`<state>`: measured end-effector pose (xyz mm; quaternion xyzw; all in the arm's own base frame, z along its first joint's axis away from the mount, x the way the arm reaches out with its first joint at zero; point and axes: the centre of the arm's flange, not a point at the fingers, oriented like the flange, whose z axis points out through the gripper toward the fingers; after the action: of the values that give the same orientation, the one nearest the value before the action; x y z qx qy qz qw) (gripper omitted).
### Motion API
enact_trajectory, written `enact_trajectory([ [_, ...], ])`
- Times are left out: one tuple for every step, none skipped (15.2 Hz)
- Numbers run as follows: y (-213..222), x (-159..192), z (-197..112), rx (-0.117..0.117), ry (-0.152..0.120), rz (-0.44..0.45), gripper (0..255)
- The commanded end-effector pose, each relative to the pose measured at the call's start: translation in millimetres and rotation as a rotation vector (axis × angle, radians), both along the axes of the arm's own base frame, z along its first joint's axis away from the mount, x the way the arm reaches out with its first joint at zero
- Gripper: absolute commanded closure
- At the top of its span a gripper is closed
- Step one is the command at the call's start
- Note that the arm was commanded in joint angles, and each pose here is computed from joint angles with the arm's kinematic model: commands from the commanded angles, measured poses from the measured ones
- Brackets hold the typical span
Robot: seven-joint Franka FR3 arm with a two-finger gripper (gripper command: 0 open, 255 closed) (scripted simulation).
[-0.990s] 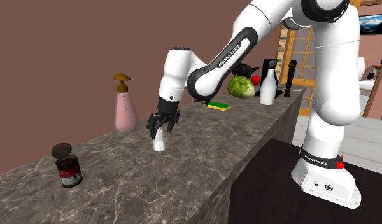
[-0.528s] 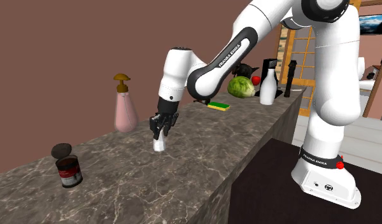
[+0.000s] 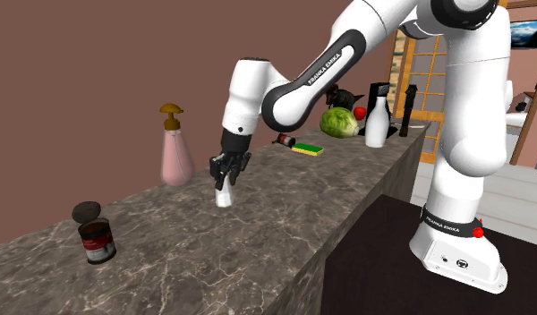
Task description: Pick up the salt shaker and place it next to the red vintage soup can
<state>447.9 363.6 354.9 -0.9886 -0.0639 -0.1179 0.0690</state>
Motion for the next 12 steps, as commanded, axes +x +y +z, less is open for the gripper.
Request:
enact_trajectory([
  [-0.4, 0.0, 10.9, 0.000, 0.000, 0.000, 255],
  [-0.4, 0.0, 16.1, 0.000, 0.000, 0.000, 255],
  [-0.4, 0.0, 21.4, 0.000, 0.000, 0.000, 255],
  [-0.4, 0.0, 26.7, 0.000, 0.000, 0.000, 255],
  [-0.4, 0.0, 32.0, 0.000, 0.000, 0.000, 255],
  [-0.4, 0.0, 37.3, 0.000, 0.000, 0.000, 255],
  [-0.4, 0.0, 42.5, 0.000, 0.000, 0.000, 255],
  [-0.4, 0.0, 47.8, 0.000, 0.000, 0.000, 255],
  [-0.4, 0.0, 53.1, 0.000, 0.000, 0.000, 255],
  [-0.4, 0.0, 58.4, 0.000, 0.000, 0.000, 255],
  [-0.4, 0.0, 63.7, 0.000, 0.000, 0.000, 255],
  [-0.4, 0.0, 68.9, 0.000, 0.000, 0.000, 255],
])
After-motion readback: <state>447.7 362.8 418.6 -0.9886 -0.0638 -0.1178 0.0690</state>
